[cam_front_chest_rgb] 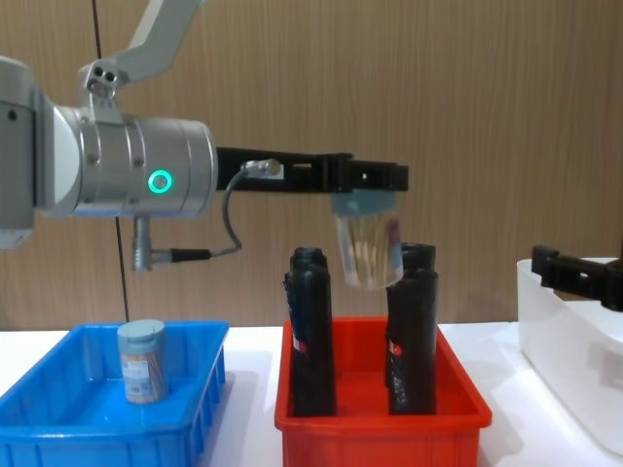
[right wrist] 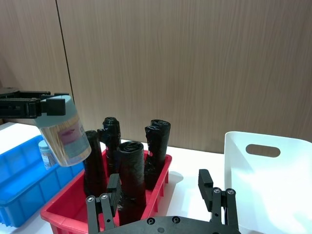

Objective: Pick the cotton swabs from the blue box and place them into the white box.

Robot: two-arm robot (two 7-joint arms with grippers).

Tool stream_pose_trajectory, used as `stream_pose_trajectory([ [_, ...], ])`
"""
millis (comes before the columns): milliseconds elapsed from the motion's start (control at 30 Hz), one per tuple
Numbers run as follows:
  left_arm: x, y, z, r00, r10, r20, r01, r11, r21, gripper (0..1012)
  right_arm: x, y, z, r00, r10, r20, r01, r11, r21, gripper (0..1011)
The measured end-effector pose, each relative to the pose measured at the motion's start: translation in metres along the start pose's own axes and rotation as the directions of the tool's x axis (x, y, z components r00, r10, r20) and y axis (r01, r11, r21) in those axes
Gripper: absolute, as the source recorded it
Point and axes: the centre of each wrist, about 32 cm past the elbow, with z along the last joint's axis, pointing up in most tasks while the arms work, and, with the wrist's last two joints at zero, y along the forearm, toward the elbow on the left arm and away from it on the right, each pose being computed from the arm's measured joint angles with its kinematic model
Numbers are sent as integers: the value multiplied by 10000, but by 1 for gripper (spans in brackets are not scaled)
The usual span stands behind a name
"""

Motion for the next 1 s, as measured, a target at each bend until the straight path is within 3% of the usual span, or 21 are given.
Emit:
stream_pose_trajectory([
  [433, 1, -63, 63, 9997, -220, -59, 220, 9997, 53, 671, 0, 0, 0, 10000, 0, 0, 0, 10000, -1, 1002],
  [1000, 2, -88, 91, 9995, -307, -77, 307, 9995, 65, 671, -4, 31, 41, 9997, 176, 143, -173, 9997, -198, 1002],
])
